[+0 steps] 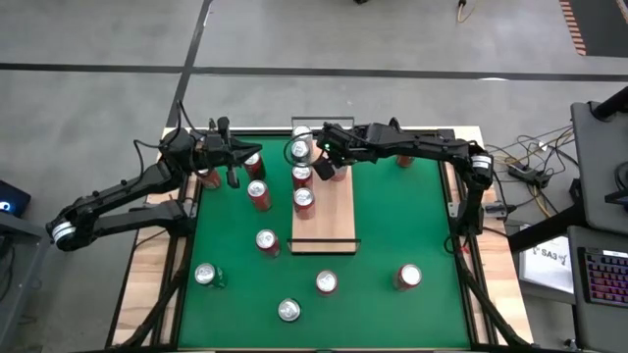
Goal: Place canned beverage on shelf
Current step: Put the white/pink soda can on the shelf and aligned with the other white/pink soda can
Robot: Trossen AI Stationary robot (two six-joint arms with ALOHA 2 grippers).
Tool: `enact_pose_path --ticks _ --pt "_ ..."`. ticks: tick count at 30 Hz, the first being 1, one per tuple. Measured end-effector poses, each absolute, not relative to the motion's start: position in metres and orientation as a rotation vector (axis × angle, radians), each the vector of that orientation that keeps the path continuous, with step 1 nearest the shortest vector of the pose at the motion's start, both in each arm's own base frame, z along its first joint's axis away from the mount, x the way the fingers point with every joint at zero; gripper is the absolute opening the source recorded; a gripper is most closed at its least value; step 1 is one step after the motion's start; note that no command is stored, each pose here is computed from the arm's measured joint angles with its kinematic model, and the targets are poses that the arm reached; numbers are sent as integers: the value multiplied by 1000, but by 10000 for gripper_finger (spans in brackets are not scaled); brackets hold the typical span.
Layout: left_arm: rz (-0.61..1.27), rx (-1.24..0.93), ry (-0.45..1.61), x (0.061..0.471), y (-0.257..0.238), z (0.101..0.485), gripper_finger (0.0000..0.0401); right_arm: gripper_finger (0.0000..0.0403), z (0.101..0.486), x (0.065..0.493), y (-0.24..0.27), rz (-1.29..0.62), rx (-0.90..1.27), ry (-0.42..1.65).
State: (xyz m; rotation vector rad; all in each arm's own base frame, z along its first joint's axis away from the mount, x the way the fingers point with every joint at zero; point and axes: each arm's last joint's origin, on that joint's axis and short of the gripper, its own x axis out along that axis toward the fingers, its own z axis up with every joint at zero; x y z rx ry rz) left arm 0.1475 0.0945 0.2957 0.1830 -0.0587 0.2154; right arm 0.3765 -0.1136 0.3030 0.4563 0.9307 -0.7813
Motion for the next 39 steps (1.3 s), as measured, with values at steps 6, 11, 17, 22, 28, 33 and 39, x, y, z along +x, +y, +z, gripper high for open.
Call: enact_pose_path --ticks 6,11,17,22,28,33,39 --pt "215 183 -59 147 94 296 0 9 302 378 -108 -773 456 934" --pt "215 183 -59 147 94 296 0 9 301 379 -101 -706 468 962" --pt "215 183 -59 147 94 296 0 9 300 378 -95 -675 473 1002" --pt "215 183 -59 147 94 296 0 9 301 373 -94 -671 456 1055" --pt "215 183 -59 147 94 296 0 9 302 372 -93 -669 449 1067" --pt "215 183 -59 147 94 296 0 9 303 372 -93 -658 434 1072" --pt "215 183 -59 147 94 296 0 9 305 372 -94 -647 416 1071"
